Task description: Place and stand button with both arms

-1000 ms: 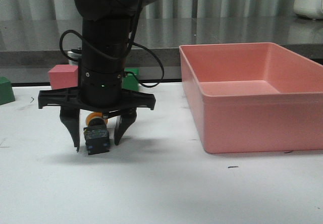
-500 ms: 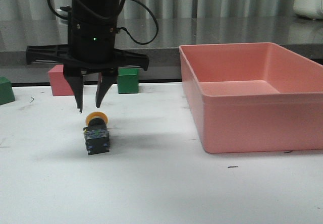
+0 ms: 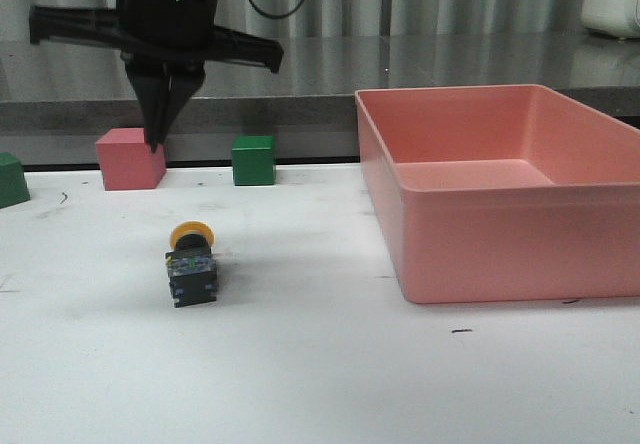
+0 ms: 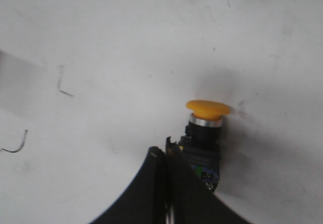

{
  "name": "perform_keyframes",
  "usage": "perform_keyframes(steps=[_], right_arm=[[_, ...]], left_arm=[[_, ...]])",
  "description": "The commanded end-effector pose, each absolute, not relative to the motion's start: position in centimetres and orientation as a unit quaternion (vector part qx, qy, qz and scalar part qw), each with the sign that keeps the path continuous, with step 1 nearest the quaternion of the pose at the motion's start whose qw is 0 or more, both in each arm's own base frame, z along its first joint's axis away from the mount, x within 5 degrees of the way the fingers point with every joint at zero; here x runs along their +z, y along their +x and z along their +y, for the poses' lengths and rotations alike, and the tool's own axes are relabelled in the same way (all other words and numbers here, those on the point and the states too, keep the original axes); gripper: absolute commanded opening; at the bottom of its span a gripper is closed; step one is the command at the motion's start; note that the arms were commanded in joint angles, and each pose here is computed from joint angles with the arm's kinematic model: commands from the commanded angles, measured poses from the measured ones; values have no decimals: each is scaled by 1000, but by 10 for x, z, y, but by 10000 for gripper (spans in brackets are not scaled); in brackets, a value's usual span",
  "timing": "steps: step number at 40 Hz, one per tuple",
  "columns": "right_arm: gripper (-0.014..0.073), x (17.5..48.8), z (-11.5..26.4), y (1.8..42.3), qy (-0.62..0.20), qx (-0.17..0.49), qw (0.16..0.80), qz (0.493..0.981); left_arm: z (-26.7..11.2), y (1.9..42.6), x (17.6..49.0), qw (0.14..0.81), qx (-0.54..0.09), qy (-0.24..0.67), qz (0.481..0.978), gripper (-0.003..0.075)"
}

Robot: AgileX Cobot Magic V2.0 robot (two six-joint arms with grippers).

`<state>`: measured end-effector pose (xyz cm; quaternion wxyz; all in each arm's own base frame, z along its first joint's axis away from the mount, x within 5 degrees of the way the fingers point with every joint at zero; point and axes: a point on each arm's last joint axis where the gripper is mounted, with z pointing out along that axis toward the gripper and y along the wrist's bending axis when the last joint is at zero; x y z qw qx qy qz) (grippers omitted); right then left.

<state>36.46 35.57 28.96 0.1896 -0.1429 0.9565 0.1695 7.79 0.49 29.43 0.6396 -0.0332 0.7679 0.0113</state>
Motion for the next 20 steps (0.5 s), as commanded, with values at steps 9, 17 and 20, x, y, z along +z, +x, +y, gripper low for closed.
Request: perform_keyframes(steps=[9,17,20], right_arm=[[-71,415,277,348,-160,208,280,923],[-71,457,211,356,-107,202,338,913],[-71,466,190,359,-98,192,355,910]], left_arm=[[5,80,312,675,8,-33,737,669],[5,80,312,675,8,-33,737,669],[5,80,312,675,8,-33,737,669]])
